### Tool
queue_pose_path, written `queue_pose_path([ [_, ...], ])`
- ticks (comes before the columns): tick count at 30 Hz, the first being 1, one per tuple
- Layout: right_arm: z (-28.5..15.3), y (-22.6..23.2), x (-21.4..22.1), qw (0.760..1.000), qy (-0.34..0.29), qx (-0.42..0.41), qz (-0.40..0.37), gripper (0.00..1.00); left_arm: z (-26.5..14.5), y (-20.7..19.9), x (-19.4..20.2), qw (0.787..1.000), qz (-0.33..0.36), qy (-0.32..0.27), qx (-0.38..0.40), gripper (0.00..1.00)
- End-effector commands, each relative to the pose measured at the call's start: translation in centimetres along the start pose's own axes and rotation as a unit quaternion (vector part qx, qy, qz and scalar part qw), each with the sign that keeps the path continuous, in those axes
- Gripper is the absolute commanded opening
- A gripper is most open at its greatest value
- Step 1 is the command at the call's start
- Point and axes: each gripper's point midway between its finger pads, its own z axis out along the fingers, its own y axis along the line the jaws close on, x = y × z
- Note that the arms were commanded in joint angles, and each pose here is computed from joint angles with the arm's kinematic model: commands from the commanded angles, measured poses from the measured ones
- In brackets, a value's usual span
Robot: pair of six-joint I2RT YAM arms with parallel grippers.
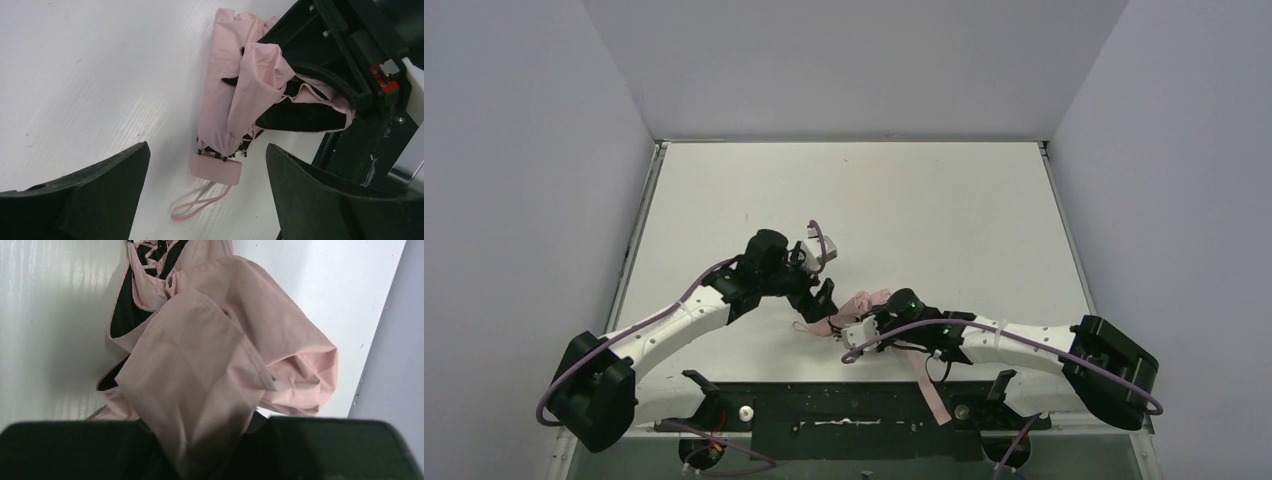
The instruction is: Put away the umbrella
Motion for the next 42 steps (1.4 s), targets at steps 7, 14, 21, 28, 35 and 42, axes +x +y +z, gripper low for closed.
queue_pose_path([
  [7, -0.1, 1.2, 1.6, 0.999, 0.029, 0.002, -0.036, 0.0, 3.4, -3.5, 0.2, 0.983, 0.002, 0.049, 0.178, 0.9],
  [14, -0.2, 0.8, 1.4, 0.999, 0.023, 0.013, -0.035, 0.0, 5.8, -2.9, 2.3, 0.977, -0.02, 0.095, 0.187, 0.92],
  [21, -0.3, -0.1, 1.1, 0.999, 0.017, 0.042, -0.03, 0.0, 7.5, -3.2, 3.9, 0.97, -0.033, 0.128, 0.205, 0.93],
  [28, -0.3, -1.0, 0.7, 0.998, 0.012, 0.064, -0.013, 0.0, 8.4, -4.9, 6.7, 0.958, -0.009, 0.182, 0.221, 0.92],
  [35, -0.6, -1.8, 0.4, 0.996, 0.005, 0.083, 0.008, 0.0, 9.1, -4.4, 8.1, 0.953, -0.007, 0.225, 0.204, 0.62],
  [42, -1.5, -2.7, -0.4, 0.995, -0.008, 0.099, 0.025, 0.07, 9.4, -3.7, 8.5, 0.956, 0.008, 0.237, 0.172, 0.23],
])
